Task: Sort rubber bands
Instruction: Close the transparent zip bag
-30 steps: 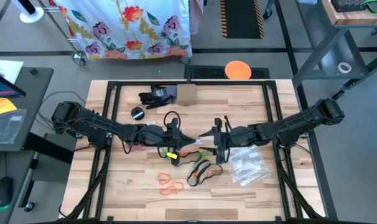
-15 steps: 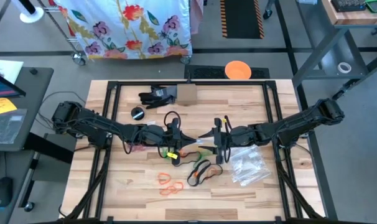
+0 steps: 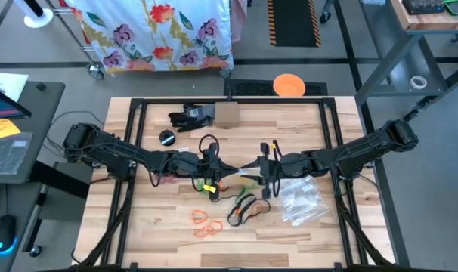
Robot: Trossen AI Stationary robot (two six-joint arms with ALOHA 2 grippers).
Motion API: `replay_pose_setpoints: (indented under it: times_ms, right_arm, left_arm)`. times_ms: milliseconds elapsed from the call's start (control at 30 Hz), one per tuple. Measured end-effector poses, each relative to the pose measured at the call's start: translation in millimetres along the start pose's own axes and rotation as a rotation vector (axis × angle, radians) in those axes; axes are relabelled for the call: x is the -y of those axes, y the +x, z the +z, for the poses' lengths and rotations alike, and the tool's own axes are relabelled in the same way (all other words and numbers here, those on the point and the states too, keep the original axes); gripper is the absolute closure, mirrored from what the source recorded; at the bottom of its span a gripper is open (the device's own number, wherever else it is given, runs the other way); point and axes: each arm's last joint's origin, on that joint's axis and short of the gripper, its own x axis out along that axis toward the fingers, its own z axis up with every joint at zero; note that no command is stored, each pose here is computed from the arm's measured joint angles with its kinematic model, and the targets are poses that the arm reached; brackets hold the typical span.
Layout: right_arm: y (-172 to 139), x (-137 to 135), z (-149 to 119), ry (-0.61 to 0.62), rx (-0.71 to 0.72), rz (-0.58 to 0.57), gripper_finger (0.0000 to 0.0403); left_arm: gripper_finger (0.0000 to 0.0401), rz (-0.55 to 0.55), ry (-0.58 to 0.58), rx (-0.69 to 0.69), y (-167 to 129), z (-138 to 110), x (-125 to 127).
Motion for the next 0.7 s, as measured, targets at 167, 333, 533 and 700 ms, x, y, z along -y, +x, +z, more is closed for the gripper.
replay_pose_setpoints:
  times_ms: [167,333,533,700]
  right_arm:
    - [0.0,0.0,0.0,-0.003,0.0,0.0,0.0288]
    - [0.0,0.0,0.0,-0.005,0.0,0.0,0.0294]
    - [0.0,0.0,0.0,-0.009,0.0,0.0,0.0327]
    - [0.0,0.0,0.0,-0.023,0.0,0.0,0.0361]
  left_arm:
    - [0.0401,0.0,0.0,0.002,0.0,0.2,0.0]
    - [0.0401,0.0,0.0,0.002,0.0,0.2,0.0]
    - [0.0401,-0.001,0.0,0.002,0.0,0.2,0.0]
    - [0.0401,-0.001,0.0,0.001,0.0,0.1,0.0]
